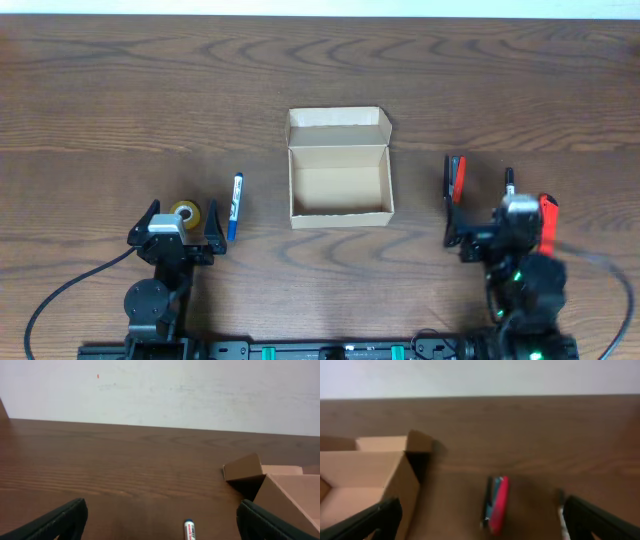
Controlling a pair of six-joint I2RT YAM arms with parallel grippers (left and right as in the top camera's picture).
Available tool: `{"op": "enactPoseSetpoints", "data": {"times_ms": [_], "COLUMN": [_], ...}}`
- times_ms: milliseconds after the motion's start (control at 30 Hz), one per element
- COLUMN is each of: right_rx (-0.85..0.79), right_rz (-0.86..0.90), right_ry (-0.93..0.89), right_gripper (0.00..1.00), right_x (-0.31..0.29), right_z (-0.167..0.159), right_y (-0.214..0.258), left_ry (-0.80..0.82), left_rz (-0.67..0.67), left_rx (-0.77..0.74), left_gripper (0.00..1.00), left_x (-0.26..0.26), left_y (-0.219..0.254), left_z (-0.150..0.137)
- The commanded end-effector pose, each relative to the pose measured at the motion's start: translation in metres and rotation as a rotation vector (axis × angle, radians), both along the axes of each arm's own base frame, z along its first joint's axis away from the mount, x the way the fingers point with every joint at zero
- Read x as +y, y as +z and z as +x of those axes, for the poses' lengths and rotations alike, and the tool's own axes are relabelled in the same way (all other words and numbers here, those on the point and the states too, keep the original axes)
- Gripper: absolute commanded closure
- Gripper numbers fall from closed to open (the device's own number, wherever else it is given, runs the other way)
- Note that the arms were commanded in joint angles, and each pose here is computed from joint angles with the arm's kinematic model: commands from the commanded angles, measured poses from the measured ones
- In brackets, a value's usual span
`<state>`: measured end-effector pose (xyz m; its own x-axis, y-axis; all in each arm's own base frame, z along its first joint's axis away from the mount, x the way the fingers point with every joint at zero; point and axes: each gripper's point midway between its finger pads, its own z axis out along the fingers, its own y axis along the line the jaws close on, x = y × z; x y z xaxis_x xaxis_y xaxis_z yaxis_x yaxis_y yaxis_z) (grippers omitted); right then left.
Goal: Pack container
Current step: 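Move the right gripper over the red stapler and grasp it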
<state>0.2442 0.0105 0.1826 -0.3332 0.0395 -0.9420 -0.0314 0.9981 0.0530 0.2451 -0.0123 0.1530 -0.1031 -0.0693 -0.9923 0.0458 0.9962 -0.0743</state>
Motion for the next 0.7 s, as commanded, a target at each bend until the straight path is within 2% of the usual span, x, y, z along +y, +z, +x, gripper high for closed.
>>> {"op": "enactPoseSetpoints", "data": {"times_ms": [0, 100, 200, 300, 400, 667], "right_rx": [0.071, 0.192, 0.237, 0.24, 0.369, 0.794], "right_rz": [-0.054, -0.003, 0.039, 0.036, 0.138, 0.153], "right_ry": [0.037, 0.117, 0.192, 0.142, -0.095, -0.151], "right_gripper": [0.01, 0.01, 0.01, 0.01, 0.01, 0.01], "right_x": [-0.002, 0.011, 0.024, 0.015, -0.017, -0.031], "right_z": [0.011, 0.018, 0.026, 0.045, 0.065, 0.111], "right_y": [0.052, 0.088, 0.123, 0.144, 0.125, 0.038], "left_ry": [-0.002, 0.007, 0.02, 0.02, 0.02, 0.019], "left_rz": [-0.014, -0.012, -0.011, -0.011, -0.011, -0.015], "left_rx": [0.061, 0.063, 0.063, 0.063, 0.063, 0.063], "left_gripper": [0.05, 0.05, 0.05, 0.05, 0.05, 0.05], "left_x": [-0.001, 0.001, 0.003, 0.003, 0.003, 0.003], "left_y": [-0.017, -0.018, -0.018, -0.018, -0.018, -0.018], "left_z": [-0.002, -0.002, -0.001, -0.001, -0.001, -0.001]}}
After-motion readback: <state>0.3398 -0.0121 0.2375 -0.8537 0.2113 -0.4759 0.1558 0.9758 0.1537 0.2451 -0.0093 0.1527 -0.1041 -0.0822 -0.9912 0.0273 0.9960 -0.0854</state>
